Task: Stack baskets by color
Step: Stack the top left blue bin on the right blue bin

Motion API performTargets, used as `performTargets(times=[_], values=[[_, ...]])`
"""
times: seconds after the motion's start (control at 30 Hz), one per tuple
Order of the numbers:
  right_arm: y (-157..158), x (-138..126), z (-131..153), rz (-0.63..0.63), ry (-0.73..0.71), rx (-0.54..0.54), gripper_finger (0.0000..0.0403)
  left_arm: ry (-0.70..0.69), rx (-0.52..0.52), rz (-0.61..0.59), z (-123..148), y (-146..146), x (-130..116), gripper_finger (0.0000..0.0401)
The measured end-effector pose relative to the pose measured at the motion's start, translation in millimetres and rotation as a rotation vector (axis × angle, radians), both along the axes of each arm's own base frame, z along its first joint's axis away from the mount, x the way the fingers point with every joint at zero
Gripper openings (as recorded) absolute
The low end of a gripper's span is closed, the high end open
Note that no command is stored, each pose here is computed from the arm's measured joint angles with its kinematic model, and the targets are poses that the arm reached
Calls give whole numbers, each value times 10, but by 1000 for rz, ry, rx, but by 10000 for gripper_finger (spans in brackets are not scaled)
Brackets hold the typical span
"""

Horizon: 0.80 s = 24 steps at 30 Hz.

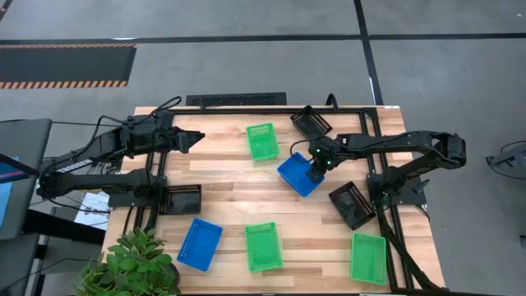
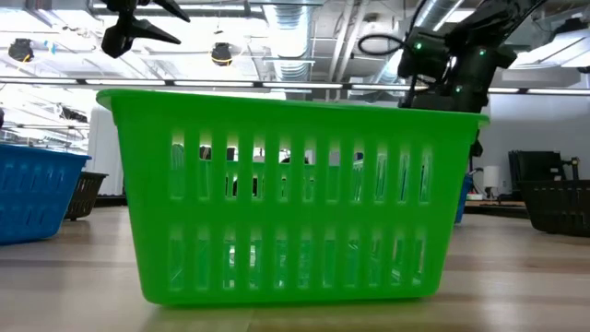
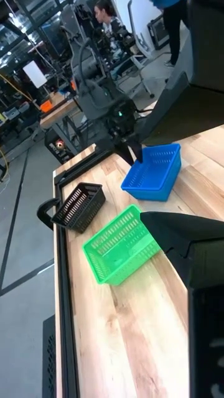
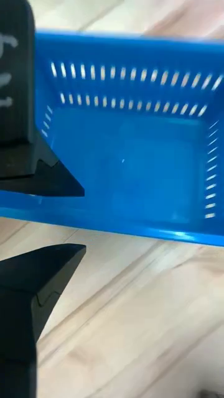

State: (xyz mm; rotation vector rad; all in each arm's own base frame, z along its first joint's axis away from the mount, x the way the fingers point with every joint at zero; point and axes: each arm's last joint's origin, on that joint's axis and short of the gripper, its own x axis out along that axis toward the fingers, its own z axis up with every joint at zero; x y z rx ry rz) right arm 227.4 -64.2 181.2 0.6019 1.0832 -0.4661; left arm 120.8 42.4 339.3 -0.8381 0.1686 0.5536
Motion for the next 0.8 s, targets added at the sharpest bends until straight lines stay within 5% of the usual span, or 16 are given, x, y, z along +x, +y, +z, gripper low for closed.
performTargets(times=[0.33, 0.8], values=[[75, 72, -138, -68, 50, 60, 142, 14, -13, 3, -16, -2, -6, 174], [336, 274, -70, -187, -125, 178, 133, 21, 2, 46, -18, 10, -13, 174]])
